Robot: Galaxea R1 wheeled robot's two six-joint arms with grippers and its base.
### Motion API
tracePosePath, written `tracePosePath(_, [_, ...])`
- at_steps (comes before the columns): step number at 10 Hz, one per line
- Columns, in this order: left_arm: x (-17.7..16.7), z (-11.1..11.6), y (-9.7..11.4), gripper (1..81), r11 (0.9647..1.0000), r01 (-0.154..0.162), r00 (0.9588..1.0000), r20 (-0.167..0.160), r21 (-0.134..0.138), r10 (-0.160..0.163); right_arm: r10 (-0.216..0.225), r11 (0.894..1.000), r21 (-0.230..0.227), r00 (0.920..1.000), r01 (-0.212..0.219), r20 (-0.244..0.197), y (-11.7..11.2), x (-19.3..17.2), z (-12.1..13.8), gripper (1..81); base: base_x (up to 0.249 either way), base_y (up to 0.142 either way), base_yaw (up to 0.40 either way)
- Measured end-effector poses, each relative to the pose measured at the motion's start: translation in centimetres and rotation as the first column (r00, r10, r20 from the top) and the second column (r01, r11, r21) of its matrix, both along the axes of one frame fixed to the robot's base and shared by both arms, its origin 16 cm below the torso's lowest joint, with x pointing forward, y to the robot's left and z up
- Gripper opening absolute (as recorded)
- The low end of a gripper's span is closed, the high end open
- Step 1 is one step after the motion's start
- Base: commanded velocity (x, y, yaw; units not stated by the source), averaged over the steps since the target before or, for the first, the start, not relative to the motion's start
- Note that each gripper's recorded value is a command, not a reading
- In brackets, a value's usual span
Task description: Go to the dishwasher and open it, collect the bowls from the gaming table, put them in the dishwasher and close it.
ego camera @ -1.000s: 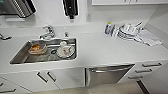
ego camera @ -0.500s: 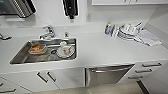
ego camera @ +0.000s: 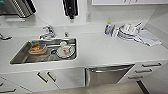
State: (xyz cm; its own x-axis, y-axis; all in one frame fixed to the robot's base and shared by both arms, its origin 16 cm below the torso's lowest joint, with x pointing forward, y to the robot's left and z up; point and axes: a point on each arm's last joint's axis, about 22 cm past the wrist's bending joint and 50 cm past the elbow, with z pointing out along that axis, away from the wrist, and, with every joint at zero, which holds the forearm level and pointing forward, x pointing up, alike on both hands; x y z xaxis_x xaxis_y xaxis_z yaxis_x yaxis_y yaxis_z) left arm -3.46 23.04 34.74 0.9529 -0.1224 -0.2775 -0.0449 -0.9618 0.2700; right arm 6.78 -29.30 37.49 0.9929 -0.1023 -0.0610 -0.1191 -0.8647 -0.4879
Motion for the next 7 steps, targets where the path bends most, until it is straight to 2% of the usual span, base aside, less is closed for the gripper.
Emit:
tracePosePath(2, [-0.1,0.0,0.2,81.1,0.9996,-0.022,0.9997,-0.010,0.017,0.022,0.043,0.996,-0.076,0.9983,-0.046,-0.040,-1.2,-3.3,-0.8,81.1,0.000,0.000,0.000])
tracePosePath(4, [-0.1,0.0,0.2,81.1,0.9996,-0.022,0.9997,-0.010,0.018,0.022,0.077,0.988,-0.125,0.9893,-0.093,-0.124,0.9,-7.9,-1.2,81.1,0.000,0.000,0.000])
tracePosePath(5, [0.0,-0.1,0.3,81.1,0.9996,-0.021,0.9997,-0.010,0.020,0.022,0.094,0.985,-0.124,0.9775,-0.119,-0.189,3.2,-11.8,-0.5,81.1,0.000,0.000,0.000])
tracePosePath(6, [0.2,-0.2,0.3,81.1,0.9996,-0.021,0.9998,-0.008,0.021,0.021,0.104,0.986,-0.107,0.9691,-0.130,-0.224,4.8,-14.4,0.3,81.1,0.000,0.000,0.000])
tracePosePath(7, [0.5,-0.3,0.3,81.1,0.9996,-0.021,0.9998,-0.004,0.021,0.021,0.107,0.986,-0.104,0.9673,-0.134,-0.230,5.3,-14.9,0.5,81.1,0.000,0.000,0.000])
